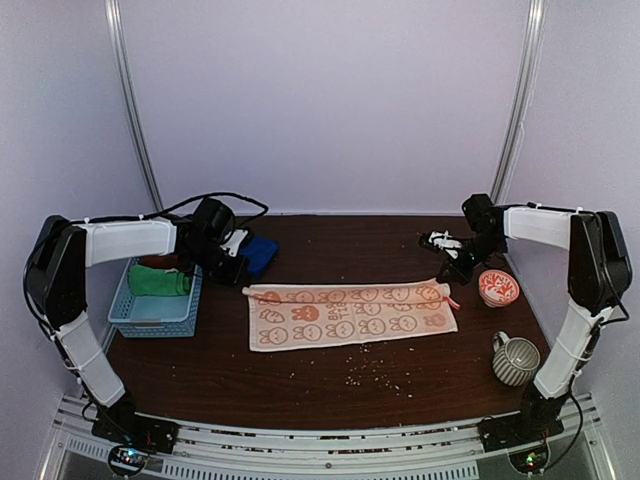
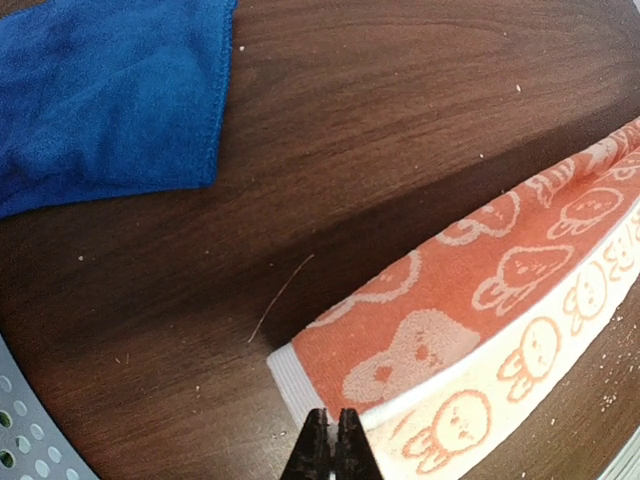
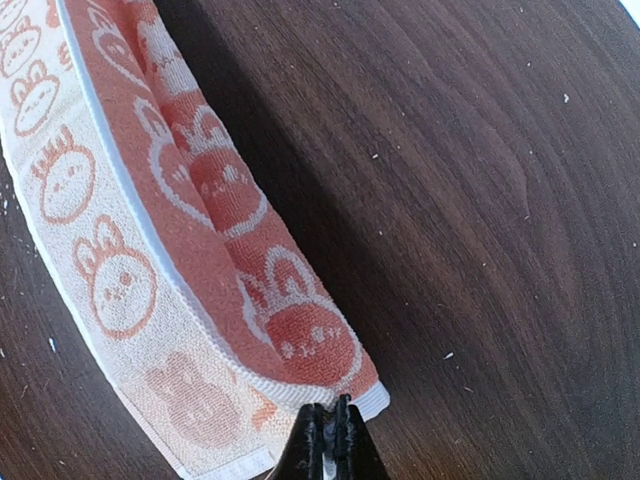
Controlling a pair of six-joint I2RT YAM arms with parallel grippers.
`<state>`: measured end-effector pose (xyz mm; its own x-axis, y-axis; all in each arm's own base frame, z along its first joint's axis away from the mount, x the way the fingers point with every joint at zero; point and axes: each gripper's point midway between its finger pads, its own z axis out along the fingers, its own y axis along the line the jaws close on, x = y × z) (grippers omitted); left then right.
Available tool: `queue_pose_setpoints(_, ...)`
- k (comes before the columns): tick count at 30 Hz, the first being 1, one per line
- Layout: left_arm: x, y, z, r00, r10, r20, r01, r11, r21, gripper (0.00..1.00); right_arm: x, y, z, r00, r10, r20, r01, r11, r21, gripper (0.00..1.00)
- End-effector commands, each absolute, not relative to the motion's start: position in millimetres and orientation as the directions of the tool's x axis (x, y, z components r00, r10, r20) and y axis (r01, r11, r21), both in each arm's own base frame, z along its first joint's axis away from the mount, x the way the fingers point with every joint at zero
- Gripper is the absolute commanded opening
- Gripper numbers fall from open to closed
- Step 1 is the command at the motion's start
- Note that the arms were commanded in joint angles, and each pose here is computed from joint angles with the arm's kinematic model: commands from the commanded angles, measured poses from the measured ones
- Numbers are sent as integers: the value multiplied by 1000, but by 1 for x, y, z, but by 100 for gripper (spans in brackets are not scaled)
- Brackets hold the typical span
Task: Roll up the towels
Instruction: Fold the towel at the center of the board.
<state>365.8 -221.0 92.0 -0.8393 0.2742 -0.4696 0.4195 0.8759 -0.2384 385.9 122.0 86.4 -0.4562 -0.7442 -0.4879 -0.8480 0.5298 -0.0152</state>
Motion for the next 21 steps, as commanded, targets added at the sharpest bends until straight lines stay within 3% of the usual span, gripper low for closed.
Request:
queue_pose_setpoints(1,359,-222,92,-836,289,-467,442,858,-260,0,380,114,89,-432,-781,-451,-860,507,-54,0)
queue_pose_setpoints(21,317,-237,68,-856,361,-369,488,799,-351,0,353,111,90,-374,-824,-427,-899,435,-52,0)
